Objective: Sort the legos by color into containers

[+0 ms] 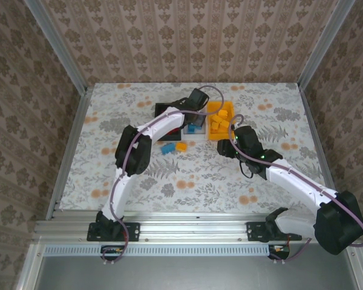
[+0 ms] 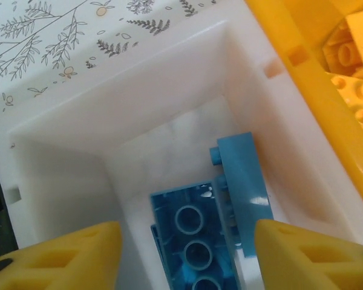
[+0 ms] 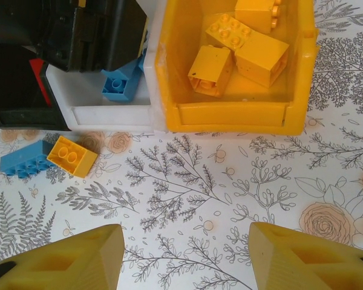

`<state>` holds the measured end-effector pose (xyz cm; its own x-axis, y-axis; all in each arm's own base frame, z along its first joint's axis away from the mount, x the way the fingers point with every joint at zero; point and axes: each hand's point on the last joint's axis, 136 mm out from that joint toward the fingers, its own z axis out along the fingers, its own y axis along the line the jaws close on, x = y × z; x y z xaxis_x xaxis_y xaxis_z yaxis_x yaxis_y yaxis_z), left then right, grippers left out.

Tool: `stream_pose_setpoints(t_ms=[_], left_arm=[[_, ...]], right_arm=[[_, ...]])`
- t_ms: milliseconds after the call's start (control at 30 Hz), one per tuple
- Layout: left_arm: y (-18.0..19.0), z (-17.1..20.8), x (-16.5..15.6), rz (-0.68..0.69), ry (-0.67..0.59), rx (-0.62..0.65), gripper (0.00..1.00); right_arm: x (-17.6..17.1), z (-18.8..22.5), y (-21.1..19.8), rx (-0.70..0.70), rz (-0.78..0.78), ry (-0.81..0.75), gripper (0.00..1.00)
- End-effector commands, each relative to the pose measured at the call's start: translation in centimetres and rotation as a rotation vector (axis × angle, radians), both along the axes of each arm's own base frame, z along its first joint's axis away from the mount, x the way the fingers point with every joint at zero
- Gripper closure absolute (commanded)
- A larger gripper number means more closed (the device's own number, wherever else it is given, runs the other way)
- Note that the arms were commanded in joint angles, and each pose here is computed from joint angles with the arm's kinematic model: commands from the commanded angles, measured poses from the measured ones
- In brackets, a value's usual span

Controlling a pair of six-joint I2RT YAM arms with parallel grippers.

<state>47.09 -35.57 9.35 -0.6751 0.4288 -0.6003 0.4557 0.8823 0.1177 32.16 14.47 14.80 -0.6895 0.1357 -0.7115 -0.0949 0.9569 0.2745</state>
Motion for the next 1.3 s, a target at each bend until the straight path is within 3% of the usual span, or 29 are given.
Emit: stream_pose_setpoints(t_ms=[0,133,300,467,567,667,1033,1267], left_arm=[[0.5,3.6,-1.0,-0.005,-0.045,-0.010,0.36],[2.1,6.3,-2.9,-0.002,-0.107,-0.032,0.37],[6.0,6.9,-7.0,-0.015,-0.111,-0.099,0.38],[9.0,2.7,-10.3,-0.058,-0.021,-0.064,0.37],[10.3,0.4,-10.7,-0.032,0.022,-0.033,0.37],[10.8,-1.2,-11.0,-0.007,0.075,-0.106,0.38],[11.9,-3.8,-11.5,0.022,0.086,-0.084,0.39],[12.5,-4.6,-12.8,0.034,0.112,-0.076,0.45]], right_arm=[[-0.4,-0.2,0.2,0.017,0.004,0.007,0.42],[-0.5,-0.1,0.3,0.014,0.012,0.005,0.42],[-0.5,-0.1,0.5,0.011,0.021,0.000,0.42],[-0.4,-0.1,1.3,0.005,0.044,-0.003,0.42],[-0.5,-0.2,1.4,0.000,0.047,0.001,0.42],[-0.6,-0.2,1.3,-0.008,0.045,0.003,0.42],[-0.4,-0.5,1.5,-0.015,0.050,0.011,0.42],[-0.3,-0.7,1.5,-0.017,0.048,0.014,0.42]])
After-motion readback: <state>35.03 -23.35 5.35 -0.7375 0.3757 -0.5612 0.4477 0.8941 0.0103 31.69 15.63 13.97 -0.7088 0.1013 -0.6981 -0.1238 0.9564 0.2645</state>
